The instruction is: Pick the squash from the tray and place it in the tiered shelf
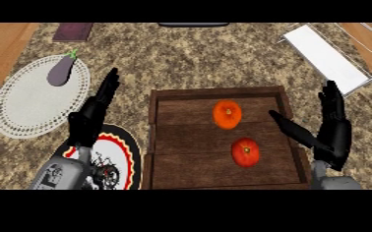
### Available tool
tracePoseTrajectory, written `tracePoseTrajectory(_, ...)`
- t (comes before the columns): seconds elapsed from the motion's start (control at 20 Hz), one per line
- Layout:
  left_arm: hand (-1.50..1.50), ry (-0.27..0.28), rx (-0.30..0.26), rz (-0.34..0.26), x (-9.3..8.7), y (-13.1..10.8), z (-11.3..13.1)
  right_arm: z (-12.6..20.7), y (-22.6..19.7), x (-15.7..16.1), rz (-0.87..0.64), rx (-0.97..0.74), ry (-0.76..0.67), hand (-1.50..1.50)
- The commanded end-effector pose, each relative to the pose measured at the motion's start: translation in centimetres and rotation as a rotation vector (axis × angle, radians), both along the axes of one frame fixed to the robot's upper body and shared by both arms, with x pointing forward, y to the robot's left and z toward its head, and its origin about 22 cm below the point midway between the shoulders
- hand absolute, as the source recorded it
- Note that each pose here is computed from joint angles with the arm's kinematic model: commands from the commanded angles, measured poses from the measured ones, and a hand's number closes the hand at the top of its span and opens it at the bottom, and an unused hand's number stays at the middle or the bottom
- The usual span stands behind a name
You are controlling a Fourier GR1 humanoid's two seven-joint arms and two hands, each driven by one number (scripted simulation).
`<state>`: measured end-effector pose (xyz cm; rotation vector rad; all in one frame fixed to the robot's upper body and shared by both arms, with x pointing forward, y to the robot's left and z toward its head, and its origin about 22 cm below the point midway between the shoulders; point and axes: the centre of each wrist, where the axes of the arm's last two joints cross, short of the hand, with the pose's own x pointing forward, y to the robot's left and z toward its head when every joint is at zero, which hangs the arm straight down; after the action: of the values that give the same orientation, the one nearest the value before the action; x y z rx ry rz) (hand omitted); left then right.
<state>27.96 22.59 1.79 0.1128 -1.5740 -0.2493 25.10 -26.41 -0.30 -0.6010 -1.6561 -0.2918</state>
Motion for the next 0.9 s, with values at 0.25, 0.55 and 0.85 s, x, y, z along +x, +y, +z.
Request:
tracePoseTrajectory(0.25,0.00,0.003,0.005,-0.023,-1.5,1.4,-0.4,7.3,2.2,0.5,0.189,-0.202,0.193,-1.50)
tracePoseTrajectory(0.55,0.00,0.003,0.007,-0.009,1.1,0.0,0.7,12.1,3.5,0.9,0.304,-0.368,0.445,-1.50)
tracePoseTrajectory(0.85,0.00,-0.003,-0.004,-0.036,-0.3,0.0,0.0,15.1,6.6,1.4,0.373,-0.590,0.694,-1.50)
